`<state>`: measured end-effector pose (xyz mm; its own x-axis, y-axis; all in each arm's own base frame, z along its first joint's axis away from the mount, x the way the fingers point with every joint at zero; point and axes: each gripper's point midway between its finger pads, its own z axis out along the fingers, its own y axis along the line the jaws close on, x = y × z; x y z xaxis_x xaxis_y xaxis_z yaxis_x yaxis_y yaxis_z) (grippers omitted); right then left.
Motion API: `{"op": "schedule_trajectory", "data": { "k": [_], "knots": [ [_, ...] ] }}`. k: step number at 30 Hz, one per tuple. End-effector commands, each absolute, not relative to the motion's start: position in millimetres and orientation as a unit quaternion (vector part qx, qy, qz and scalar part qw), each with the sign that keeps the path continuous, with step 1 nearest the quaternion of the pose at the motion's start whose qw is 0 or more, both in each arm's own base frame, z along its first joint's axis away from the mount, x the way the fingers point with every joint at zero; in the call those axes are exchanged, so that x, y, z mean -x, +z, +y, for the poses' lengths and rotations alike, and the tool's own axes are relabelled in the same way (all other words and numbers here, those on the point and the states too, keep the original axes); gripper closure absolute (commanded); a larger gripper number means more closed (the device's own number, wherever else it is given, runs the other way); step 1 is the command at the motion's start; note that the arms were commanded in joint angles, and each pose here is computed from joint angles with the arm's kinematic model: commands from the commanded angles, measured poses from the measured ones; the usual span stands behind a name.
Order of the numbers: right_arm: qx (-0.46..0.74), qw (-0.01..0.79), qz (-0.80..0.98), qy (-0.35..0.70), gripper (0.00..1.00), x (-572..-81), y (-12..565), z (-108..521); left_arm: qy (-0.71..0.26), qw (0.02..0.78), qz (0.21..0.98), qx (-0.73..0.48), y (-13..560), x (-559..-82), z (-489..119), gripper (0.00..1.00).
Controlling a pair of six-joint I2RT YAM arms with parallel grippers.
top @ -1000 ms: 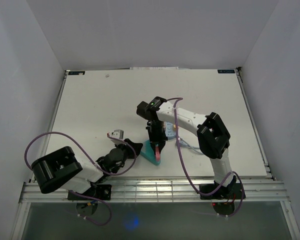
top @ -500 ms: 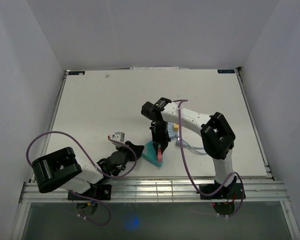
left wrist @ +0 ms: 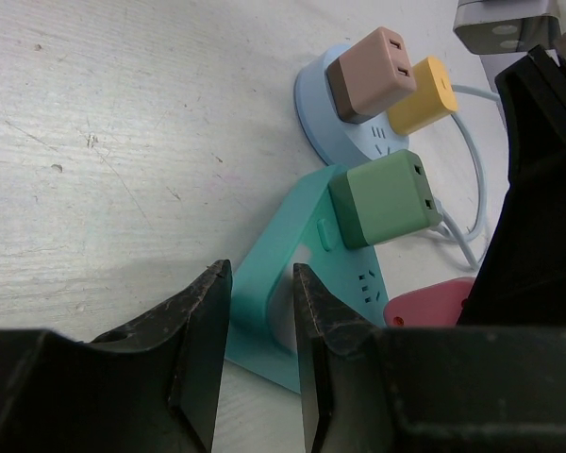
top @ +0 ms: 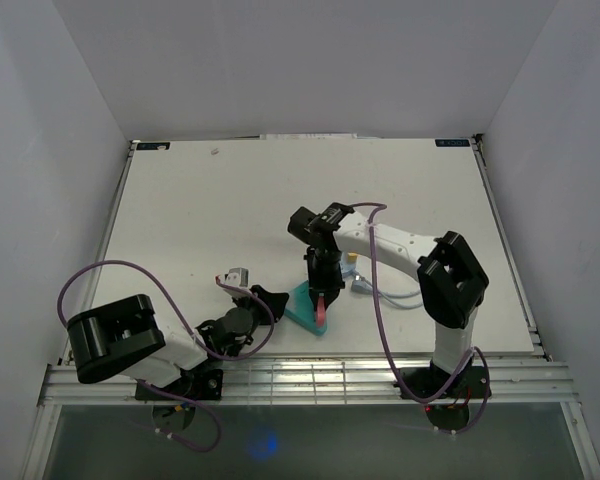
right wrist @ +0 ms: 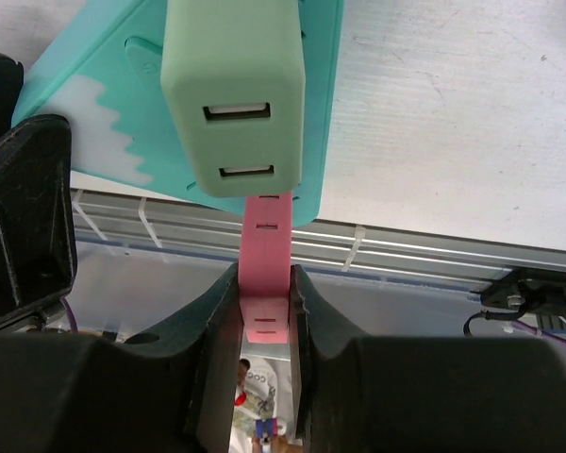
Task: Insert the plug
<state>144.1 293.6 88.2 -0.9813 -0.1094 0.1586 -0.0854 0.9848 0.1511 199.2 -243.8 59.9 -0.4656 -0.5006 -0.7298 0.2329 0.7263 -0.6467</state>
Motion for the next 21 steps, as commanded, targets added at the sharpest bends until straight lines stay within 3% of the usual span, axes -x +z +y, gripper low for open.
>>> {"op": "schedule_trajectory", "data": {
  "k": [1, 21],
  "knots": [
    [-0.035, -0.046, -0.99, -0.13, 0.92, -191, 60, 345, -0.363, 0.443, 0.819, 0.036, 15, -154, -220, 0.59],
    [-0.008, -0.16, -0.974, -0.157, 0.92, -170, 62, 352, -0.36, 0.438, 0.823, 0.04, 15, -154, -223, 0.59]
  ]
}}
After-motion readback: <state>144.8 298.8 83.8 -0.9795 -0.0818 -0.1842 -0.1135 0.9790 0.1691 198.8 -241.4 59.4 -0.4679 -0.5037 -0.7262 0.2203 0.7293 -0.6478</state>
